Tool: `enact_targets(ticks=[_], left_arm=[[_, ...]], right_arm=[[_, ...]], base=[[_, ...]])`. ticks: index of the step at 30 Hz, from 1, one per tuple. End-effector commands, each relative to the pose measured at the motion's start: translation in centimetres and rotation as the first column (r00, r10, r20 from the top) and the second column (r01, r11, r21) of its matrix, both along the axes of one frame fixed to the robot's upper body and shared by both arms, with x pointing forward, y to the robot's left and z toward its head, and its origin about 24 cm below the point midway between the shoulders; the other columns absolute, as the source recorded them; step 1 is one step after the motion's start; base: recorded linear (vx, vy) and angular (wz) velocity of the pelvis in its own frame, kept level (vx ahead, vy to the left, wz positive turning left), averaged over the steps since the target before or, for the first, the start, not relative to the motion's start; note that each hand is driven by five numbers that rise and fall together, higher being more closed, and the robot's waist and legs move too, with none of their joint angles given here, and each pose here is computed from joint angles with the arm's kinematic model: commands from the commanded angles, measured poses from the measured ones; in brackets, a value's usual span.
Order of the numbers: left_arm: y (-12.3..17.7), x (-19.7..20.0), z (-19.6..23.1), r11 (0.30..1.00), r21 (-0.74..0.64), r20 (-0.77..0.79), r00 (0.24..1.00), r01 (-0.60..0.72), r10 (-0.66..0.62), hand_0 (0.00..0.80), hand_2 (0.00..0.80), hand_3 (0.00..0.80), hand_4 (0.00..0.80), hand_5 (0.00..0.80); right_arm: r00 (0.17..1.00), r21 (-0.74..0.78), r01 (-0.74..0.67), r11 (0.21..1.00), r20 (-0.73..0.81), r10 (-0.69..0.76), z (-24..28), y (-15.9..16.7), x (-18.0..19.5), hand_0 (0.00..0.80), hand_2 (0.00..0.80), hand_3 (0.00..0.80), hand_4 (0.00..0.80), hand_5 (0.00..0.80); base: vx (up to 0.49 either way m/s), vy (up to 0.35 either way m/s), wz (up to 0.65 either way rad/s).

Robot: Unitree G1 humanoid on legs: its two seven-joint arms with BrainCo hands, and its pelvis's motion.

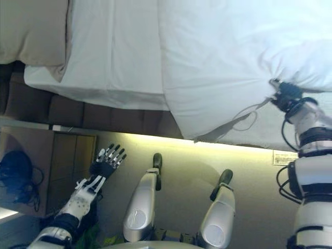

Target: Make the bed neatly

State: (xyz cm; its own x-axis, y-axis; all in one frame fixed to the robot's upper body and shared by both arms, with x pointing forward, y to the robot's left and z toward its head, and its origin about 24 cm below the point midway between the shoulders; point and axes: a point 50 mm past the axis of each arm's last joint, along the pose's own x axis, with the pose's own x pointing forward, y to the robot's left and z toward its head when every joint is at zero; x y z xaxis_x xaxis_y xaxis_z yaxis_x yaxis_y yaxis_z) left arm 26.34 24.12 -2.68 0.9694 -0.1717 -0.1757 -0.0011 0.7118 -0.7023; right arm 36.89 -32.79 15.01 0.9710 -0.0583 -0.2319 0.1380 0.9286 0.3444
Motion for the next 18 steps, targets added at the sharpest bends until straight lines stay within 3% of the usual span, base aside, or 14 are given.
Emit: enact_targets(ticks=[1, 5, 11, 18], left_arm=[[0.3, 1.8, 1.6, 0.993, 0.119, 0.030, 0.999, 0.026, -0.030, 0.000, 0.000, 0.000, 0.000, 0.000], [-1.1, 4.4, 3.7, 0.988, 0.129, 0.064, 0.994, 0.084, -0.093, 0.000, 0.000, 0.000, 0.000, 0.000], [-5.3, 7.7, 7.3, 0.951, 0.153, 0.136, 0.947, 0.269, -0.290, 0.000, 0.000, 0.000, 0.000, 0.000], [-10.1, 9.7, 9.7, 0.902, 0.003, 0.093, 0.898, 0.431, -0.429, 0.000, 0.000, 0.000, 0.000, 0.000]], right_arm=[[0.983, 0.027, -0.163, 0.986, 0.085, 0.161, 0.3, 3.9, 1.4, 0.800, 0.800, 0.800, 0.800, 0.800], [0.974, 0.042, -0.215, 0.976, 0.079, 0.211, -0.2, 6.2, 2.1, 0.800, 0.800, 0.800, 0.800, 0.800], [0.968, 0.075, -0.245, 0.967, 0.081, 0.239, -0.6, 8.9, 2.7, 0.800, 0.800, 0.800, 0.800, 0.800], [0.964, 0.078, -0.260, 0.962, 0.085, 0.254, -0.1, 10.4, 3.3, 0.800, 0.800, 0.800, 0.800, 0.800]], base=[[0.000, 0.000, 0.00], [0.009, -0.001, 0.03], [0.040, -0.020, -0.01], [0.032, -0.044, 0.00]])
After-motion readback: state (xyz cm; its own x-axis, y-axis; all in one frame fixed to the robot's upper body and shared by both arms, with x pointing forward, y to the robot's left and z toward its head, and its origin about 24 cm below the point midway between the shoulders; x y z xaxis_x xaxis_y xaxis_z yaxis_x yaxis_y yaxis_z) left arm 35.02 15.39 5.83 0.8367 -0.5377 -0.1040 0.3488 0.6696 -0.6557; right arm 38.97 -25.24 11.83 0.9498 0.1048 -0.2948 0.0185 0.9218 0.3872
